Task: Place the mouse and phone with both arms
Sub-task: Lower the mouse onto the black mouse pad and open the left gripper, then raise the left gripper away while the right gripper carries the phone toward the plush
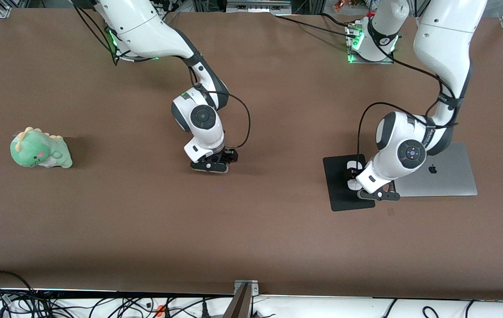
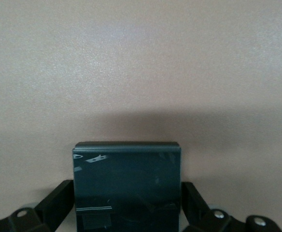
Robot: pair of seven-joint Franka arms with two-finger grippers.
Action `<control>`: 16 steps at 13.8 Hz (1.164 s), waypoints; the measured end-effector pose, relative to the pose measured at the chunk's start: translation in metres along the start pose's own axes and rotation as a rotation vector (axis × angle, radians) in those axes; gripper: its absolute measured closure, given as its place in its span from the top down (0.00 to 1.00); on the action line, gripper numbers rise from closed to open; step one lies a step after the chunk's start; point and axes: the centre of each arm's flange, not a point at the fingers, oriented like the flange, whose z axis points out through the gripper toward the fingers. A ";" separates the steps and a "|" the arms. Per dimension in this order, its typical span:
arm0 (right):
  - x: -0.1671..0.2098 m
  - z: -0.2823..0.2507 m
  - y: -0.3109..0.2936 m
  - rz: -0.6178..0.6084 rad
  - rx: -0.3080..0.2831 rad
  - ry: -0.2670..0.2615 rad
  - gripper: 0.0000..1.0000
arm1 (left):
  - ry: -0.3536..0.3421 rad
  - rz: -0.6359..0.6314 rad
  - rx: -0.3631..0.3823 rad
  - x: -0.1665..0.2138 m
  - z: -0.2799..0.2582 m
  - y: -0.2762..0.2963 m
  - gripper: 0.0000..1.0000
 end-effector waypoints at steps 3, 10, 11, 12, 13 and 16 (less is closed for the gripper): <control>0.003 -0.007 0.001 0.004 0.002 0.006 0.80 | -0.023 -0.016 0.002 0.008 -0.059 -0.010 1.00; 0.048 -0.026 0.037 0.041 -0.083 -0.063 0.80 | -0.097 -0.027 0.008 0.005 -0.203 -0.017 1.00; 0.062 -0.035 0.047 0.019 -0.092 -0.089 0.80 | -0.090 -0.026 0.008 -0.001 -0.222 -0.018 1.00; 0.076 -0.044 0.058 -0.016 -0.084 -0.115 0.80 | -0.084 -0.026 0.009 -0.010 -0.241 -0.018 1.00; 0.089 -0.051 0.073 -0.059 -0.071 -0.134 0.80 | -0.075 -0.027 0.009 -0.018 -0.259 -0.019 1.00; 0.124 -0.065 0.143 -0.120 -0.064 -0.179 0.80 | -0.007 -0.027 0.008 -0.043 -0.317 -0.021 1.00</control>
